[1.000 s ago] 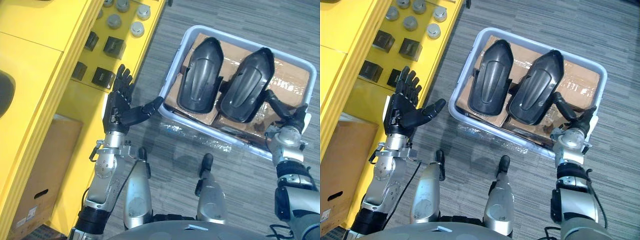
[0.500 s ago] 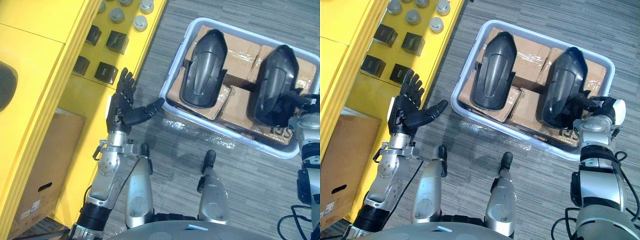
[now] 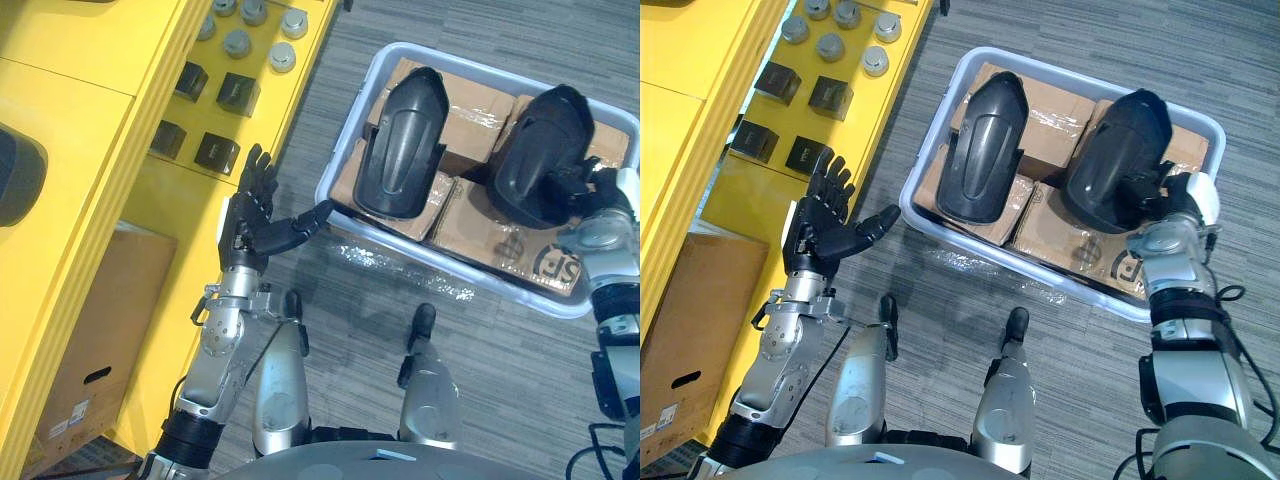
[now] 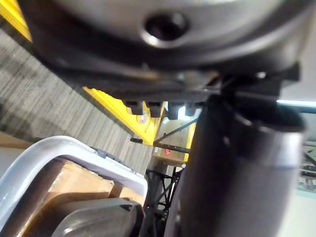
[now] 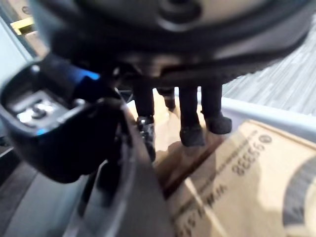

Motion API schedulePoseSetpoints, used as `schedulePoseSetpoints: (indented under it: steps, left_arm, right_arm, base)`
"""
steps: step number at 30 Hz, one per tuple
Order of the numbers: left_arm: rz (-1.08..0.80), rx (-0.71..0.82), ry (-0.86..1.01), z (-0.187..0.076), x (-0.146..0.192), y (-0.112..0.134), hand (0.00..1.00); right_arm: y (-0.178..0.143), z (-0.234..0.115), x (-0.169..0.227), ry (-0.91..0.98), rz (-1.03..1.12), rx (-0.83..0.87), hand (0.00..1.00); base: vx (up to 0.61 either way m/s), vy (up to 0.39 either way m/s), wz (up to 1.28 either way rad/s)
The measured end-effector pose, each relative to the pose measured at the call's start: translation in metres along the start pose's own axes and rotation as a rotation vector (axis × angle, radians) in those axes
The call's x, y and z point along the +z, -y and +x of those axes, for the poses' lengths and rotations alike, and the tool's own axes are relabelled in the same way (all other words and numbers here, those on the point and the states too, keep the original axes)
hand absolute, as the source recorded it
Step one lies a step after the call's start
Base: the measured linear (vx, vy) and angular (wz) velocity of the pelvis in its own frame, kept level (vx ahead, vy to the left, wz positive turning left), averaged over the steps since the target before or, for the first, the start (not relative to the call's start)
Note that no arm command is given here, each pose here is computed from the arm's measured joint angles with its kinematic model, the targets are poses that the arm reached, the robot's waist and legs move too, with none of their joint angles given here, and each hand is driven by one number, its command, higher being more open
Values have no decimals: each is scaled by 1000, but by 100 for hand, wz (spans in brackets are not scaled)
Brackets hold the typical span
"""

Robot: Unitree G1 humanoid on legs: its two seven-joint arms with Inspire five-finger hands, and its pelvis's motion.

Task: Walk over and take three plastic housings, then place them on the shelf

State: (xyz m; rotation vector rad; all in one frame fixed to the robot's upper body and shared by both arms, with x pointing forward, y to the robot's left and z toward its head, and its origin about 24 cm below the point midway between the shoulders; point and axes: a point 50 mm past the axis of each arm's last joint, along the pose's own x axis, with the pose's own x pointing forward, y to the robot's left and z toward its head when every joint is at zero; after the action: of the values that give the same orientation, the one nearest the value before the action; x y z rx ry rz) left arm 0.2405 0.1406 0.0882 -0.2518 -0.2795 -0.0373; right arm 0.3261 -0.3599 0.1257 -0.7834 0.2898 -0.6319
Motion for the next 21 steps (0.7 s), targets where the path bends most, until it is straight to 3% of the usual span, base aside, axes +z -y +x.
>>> schedulePoseSetpoints:
  steps: [9,17,21]
  left_arm:
    - [-11,-11,38,-8,11,0,100]
    - [23,-71,105,-2,24,4,100]
    - [64,-175,63,7,25,12,100]
  right_arm:
    - [-35,-32,9,195,-69,-42,0]
    - [-27,-46,28,396,-142,-177,0]
    - [-29,-49,29,443,-201,-189,0]
  base:
    - [4,-2,1]
    - [0,-14,-4]
    - [9,-12,-8]
